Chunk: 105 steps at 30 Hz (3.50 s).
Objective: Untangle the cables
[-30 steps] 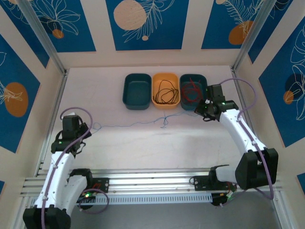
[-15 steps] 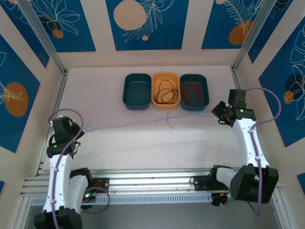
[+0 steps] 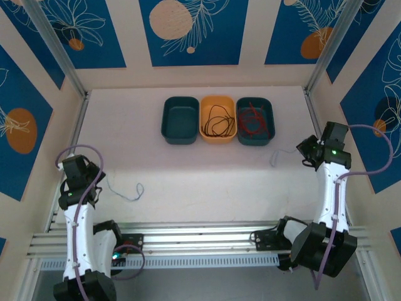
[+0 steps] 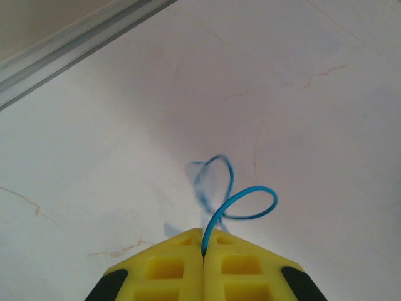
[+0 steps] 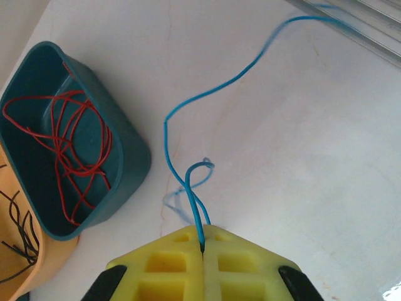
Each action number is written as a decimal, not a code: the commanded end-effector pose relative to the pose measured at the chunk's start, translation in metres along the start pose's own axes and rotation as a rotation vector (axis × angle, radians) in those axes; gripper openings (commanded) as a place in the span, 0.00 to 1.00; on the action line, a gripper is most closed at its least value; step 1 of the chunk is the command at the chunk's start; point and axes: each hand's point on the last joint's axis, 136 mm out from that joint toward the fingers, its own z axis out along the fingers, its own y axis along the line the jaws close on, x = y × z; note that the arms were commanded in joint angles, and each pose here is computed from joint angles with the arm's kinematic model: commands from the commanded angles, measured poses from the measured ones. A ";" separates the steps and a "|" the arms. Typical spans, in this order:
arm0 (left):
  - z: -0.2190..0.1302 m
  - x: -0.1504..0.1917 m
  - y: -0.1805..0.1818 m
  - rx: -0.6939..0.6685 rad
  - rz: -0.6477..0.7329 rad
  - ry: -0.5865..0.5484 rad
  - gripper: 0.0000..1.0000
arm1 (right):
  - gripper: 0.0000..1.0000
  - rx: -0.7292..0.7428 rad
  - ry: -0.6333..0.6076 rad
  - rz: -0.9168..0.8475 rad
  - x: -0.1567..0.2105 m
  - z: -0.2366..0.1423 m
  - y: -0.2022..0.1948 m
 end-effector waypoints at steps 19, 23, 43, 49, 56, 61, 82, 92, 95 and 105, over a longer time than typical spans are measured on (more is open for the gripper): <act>-0.044 0.005 -0.117 0.632 0.046 0.103 0.00 | 0.00 -0.776 0.128 -0.629 0.085 -0.122 0.214; -0.044 0.022 -0.129 0.673 0.076 0.145 0.00 | 0.00 -0.854 0.124 -0.732 0.099 -0.145 0.239; -0.040 0.063 -0.182 0.781 0.187 0.230 0.00 | 0.00 -0.984 0.140 -0.961 0.148 -0.141 0.349; -0.042 0.065 -0.181 0.789 0.193 0.226 0.00 | 0.00 -0.926 0.178 -0.958 0.155 -0.100 0.379; -0.045 0.065 -0.180 0.792 0.200 0.223 0.00 | 0.00 -0.849 0.187 -0.957 0.159 -0.045 0.418; -0.045 0.066 -0.180 0.792 0.206 0.226 0.00 | 0.00 -0.787 0.182 -0.970 0.161 -0.001 0.439; -0.065 0.056 -0.193 0.858 0.269 0.209 0.00 | 0.45 -0.644 0.503 -1.030 0.239 0.098 0.406; -0.082 0.056 -0.209 0.962 0.342 0.238 0.00 | 0.48 -0.841 0.490 -1.082 0.254 0.016 0.393; -0.094 0.057 -0.219 1.048 0.365 0.243 0.00 | 0.48 -0.980 0.526 -1.071 0.263 -0.016 0.380; -0.134 0.043 -0.252 1.307 0.370 0.231 0.00 | 0.51 -1.253 0.552 -1.023 0.293 -0.053 0.325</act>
